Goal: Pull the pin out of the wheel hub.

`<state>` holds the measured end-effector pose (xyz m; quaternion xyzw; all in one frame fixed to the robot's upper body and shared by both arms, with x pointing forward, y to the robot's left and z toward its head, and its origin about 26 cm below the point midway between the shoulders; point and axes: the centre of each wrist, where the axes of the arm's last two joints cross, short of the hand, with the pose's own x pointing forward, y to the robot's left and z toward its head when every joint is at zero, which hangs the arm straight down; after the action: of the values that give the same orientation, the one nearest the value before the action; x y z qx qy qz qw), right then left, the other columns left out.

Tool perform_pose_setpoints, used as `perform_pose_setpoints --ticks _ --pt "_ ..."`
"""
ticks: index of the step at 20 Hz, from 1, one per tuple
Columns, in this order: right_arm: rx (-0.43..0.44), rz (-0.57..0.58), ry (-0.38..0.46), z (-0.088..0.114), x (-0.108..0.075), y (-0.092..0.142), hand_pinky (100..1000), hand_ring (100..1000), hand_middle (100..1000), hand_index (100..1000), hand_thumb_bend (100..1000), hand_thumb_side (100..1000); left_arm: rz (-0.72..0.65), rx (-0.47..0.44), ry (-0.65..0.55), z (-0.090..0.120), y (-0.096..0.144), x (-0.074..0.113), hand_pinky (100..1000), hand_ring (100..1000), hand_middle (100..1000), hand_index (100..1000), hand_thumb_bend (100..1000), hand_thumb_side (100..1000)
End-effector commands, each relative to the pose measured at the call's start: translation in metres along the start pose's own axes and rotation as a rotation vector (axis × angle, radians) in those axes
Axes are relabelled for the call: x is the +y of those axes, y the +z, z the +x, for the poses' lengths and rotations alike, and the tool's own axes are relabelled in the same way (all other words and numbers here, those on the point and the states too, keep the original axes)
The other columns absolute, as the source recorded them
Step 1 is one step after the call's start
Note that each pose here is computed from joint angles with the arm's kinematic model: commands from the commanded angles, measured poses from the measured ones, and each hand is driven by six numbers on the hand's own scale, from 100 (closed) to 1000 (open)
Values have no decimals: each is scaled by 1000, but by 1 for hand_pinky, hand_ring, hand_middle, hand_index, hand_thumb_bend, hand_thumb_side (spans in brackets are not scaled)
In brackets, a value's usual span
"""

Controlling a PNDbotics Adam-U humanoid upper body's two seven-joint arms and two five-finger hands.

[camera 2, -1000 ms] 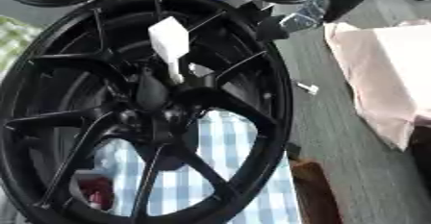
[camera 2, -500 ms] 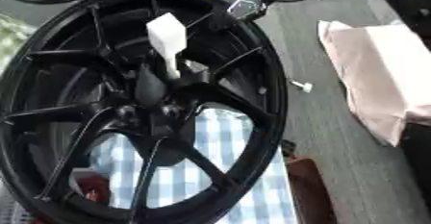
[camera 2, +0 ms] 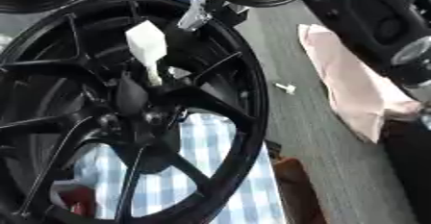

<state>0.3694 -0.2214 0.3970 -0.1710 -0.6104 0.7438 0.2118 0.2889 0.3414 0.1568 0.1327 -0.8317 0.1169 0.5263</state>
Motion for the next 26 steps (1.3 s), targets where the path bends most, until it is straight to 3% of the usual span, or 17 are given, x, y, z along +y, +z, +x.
perform_pose_setpoints --ticks 1,13,26 --pt "-11 11 16 0 -10 3 884 777 728 789 596 366 -14 -30 -18 9 -5 3 672 632 648 712 542 648" --pt "-67 58 -15 -1 -8 -8 881 773 726 788 599 363 -21 -35 -8 11 -7 1 673 632 648 711 544 648" --pt "-22 79 -48 -16 9 -10 879 768 719 784 601 365 -14 -38 3 12 -7 0 673 624 643 708 547 646"
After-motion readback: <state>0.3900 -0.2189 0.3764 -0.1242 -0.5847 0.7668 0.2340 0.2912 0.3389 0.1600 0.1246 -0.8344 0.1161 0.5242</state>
